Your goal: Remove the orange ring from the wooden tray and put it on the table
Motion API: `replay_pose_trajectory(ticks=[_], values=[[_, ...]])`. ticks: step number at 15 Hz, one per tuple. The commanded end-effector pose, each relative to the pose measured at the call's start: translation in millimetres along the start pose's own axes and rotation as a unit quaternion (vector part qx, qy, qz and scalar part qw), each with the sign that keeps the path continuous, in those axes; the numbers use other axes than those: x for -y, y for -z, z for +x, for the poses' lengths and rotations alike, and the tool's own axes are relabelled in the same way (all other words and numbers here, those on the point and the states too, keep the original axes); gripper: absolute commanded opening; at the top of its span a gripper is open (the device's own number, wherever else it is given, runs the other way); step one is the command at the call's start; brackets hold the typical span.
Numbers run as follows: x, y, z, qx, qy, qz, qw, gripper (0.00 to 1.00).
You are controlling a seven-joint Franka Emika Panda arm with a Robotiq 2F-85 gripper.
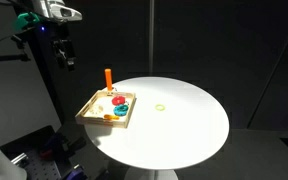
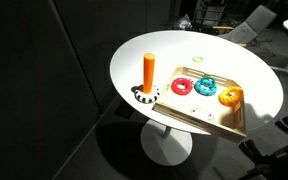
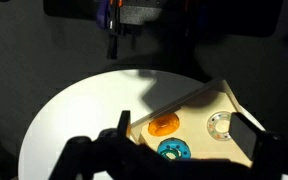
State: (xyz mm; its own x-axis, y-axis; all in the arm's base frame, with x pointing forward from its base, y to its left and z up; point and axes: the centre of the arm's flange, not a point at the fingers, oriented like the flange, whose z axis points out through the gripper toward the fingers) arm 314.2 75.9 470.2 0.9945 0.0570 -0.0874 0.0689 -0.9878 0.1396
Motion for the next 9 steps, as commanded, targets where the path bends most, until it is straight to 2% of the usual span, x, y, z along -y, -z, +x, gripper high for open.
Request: replay_pose_trajectory(ticks=[1,5,9], values=[[0.0,0.0,0.0,0.000,0.000,0.000,1.0000,1.00],[0.0,0.0,0.0,0.000,0.000,0.000,1.0000,1.00],[-4.7,-2.9,19.2,0.001,-0.028,-0.018,0.9994,1.00]])
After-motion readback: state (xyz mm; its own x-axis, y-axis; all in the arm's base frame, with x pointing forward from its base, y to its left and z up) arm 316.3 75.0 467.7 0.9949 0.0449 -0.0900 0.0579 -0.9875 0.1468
